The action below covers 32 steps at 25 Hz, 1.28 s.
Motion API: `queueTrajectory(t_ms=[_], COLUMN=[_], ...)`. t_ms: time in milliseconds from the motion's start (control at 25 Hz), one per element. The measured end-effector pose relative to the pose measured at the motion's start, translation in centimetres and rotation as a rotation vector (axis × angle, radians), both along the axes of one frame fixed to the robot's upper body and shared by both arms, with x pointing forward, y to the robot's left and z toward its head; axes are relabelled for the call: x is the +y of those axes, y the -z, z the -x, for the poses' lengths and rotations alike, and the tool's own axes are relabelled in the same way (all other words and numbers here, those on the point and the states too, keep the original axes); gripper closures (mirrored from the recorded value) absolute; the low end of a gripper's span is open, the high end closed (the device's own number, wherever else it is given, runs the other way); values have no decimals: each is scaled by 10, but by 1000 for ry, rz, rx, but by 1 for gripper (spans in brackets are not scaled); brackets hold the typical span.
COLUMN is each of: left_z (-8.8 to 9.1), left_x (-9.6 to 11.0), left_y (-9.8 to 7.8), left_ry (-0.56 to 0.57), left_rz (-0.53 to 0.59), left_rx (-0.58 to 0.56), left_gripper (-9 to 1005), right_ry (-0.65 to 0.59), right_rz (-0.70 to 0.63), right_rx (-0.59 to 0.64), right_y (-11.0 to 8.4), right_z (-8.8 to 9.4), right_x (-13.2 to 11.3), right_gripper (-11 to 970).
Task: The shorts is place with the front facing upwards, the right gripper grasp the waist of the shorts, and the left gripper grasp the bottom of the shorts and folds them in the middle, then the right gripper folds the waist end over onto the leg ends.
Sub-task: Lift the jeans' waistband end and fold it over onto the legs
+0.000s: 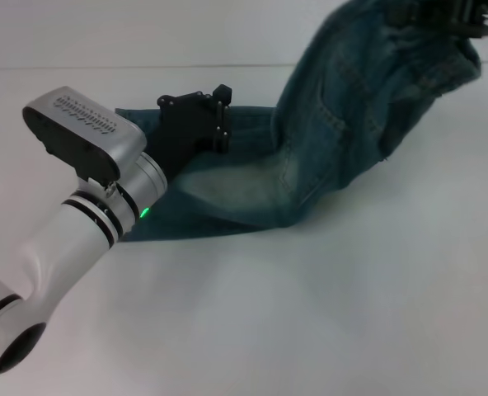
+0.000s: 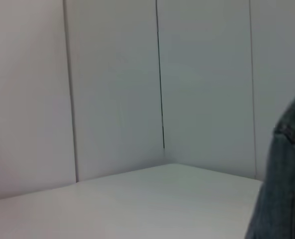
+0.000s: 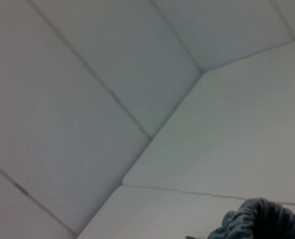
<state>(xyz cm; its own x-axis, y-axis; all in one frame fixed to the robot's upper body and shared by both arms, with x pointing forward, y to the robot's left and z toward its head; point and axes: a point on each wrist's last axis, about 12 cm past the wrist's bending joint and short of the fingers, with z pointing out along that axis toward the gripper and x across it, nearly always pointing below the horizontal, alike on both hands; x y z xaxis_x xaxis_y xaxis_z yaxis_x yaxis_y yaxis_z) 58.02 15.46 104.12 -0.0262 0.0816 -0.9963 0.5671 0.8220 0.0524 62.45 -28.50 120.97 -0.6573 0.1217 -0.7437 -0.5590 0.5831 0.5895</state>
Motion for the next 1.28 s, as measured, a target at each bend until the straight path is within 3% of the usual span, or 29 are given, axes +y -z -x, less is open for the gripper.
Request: queueTrajectory(t_ms=[400,720,880,1280], left_z=[4,7,9,14], left_x=[-1,-3,-12,-24], left_y=[5,10,9,10], left_ry=[-20,-14,19,54], left_rz=[-19,-39,-34,-17], left_rx=[13,48,53,67], left_gripper=[996,996,996,995], right_ry=[-171,-222,-235,-333], right_rz=[99,120,117,205], right_rx=[-138,-210,-226,-158], right_y=[-61,-85,-88,-62], right_z=[-20,-21,-24,-28], right_x=[61,86,95,131], right_gripper=[853,855,855,855])
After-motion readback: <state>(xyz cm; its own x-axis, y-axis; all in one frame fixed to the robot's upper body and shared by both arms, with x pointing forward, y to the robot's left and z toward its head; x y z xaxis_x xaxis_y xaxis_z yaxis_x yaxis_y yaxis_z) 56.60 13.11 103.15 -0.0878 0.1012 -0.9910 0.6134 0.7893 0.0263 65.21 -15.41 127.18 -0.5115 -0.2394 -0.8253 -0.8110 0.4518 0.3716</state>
